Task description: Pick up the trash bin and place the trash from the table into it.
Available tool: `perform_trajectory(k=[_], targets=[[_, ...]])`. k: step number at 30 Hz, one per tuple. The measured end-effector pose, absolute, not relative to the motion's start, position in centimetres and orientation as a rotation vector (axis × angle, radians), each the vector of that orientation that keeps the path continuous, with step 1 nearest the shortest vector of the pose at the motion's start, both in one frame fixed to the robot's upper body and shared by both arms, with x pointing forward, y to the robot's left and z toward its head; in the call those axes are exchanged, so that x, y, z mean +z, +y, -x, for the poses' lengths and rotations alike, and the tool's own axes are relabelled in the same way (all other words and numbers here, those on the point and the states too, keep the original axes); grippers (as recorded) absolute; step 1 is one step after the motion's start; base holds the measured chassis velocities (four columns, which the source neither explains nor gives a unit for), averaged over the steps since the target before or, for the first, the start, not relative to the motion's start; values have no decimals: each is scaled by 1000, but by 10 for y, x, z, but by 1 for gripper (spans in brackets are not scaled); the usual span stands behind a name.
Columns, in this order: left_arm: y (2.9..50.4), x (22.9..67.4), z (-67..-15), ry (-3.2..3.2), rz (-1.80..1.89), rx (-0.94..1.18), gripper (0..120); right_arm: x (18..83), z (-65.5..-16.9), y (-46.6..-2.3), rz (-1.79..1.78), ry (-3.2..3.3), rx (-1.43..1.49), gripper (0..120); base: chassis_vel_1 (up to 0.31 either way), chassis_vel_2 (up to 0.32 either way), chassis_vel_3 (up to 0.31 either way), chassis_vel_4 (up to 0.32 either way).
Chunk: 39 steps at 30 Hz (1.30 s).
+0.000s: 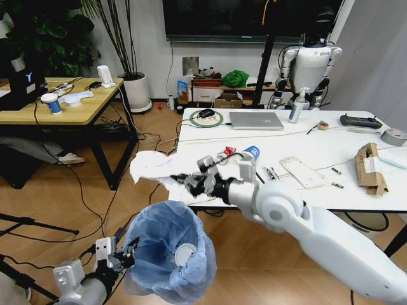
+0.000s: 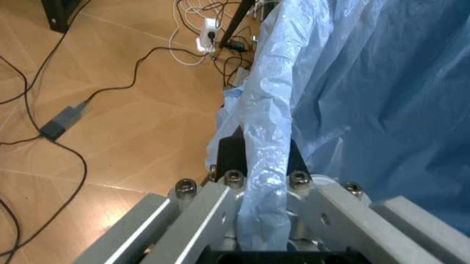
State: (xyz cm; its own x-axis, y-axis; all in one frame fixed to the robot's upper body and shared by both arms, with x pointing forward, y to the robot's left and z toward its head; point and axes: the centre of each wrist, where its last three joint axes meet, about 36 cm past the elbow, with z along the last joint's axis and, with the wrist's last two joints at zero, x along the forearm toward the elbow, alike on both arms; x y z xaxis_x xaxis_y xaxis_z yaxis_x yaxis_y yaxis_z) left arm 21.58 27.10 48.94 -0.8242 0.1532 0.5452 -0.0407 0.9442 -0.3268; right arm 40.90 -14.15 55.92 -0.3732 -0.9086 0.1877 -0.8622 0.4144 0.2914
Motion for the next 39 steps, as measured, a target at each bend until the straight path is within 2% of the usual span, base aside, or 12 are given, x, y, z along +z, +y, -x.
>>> perform_trajectory(k=[10, 17, 24, 25, 29, 35, 39], targets=[[268, 496, -214, -2498, 83, 456, 0, 544, -368, -140, -1646, -2282, -88, 0, 0, 0, 0, 0], [266, 500, -210, -2488, 78, 456, 0, 535, -367, -145, -1616, -2303, -89, 0, 0, 0, 0, 0], [268, 506, -210, -2484, 46, 426, 0, 528, -359, -150, -1587, -2319, -80, 30, 0, 0, 0, 0], [268, 506, -210, -2484, 46, 426, 0, 528, -359, -150, -1587, -2319, -80, 30, 0, 0, 0, 0], [270, 508, -210, -2483, 32, 397, 0, 526, -358, -150, -1584, -2324, -83, 43, 0, 0, 0, 0], [278, 511, -210, -2490, -20, 311, 0, 528, -358, -150, -1582, -2342, -87, 52, 0, 0, 0, 0], [285, 513, -207, -2483, -53, 243, 0, 534, -361, -149, -1572, -2378, -98, 67, 0, 0, 0, 0]])
